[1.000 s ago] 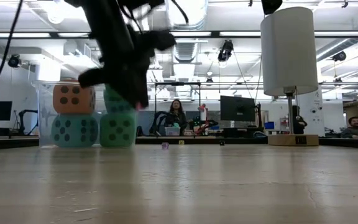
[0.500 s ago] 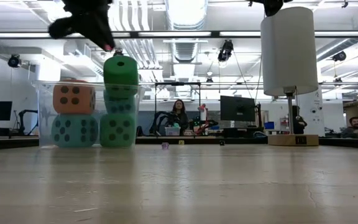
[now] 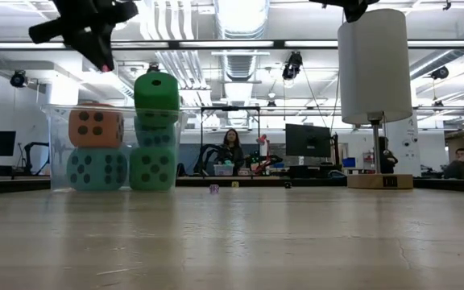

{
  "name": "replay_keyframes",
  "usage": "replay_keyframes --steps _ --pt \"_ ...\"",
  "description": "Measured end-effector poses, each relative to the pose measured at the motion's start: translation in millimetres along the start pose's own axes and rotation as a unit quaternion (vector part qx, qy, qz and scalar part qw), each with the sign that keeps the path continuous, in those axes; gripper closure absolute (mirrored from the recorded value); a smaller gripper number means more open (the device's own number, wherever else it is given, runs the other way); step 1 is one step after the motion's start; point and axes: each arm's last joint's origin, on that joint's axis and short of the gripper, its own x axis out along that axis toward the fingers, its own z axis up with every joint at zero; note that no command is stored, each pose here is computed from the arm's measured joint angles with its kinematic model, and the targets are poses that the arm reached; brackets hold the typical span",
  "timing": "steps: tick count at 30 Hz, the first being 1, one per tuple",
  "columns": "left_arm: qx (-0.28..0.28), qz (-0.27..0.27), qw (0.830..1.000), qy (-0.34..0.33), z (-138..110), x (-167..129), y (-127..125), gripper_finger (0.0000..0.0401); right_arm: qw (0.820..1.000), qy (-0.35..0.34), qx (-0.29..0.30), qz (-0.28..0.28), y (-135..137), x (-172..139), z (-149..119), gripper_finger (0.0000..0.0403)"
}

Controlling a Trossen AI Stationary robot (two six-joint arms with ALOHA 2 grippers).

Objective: Pick & Place Dice
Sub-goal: Put the small pink dice into the transparent bin

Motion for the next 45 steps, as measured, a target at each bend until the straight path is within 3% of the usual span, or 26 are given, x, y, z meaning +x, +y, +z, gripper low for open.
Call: replay_keyframes --steps 11,23,36,45 --pt "-0.062 0.113 0.991 0.027 27.1 50.0 27.6 0.0350 1.000 0.000 0.000 0.001 0.3 0.0 0.0 0.0394" --pt "-0.079 0.134 0.987 0.051 21.2 89.9 43.0 0.0346 1.000 -0.004 0.001 0.001 0.2 0.0 0.8 0.0394" --pt "-0.071 0.137 0.987 0.053 20.1 92.6 44.3 0.0256 1.000 -0.011 0.003 0.000 0.1 0.0 2.1 0.0394" --pt "-0.107 0.111 0.984 0.094 27.0 93.5 47.9 0.0228 1.000 -0.010 0.003 0.000 0.1 0.0 2.1 0.0394"
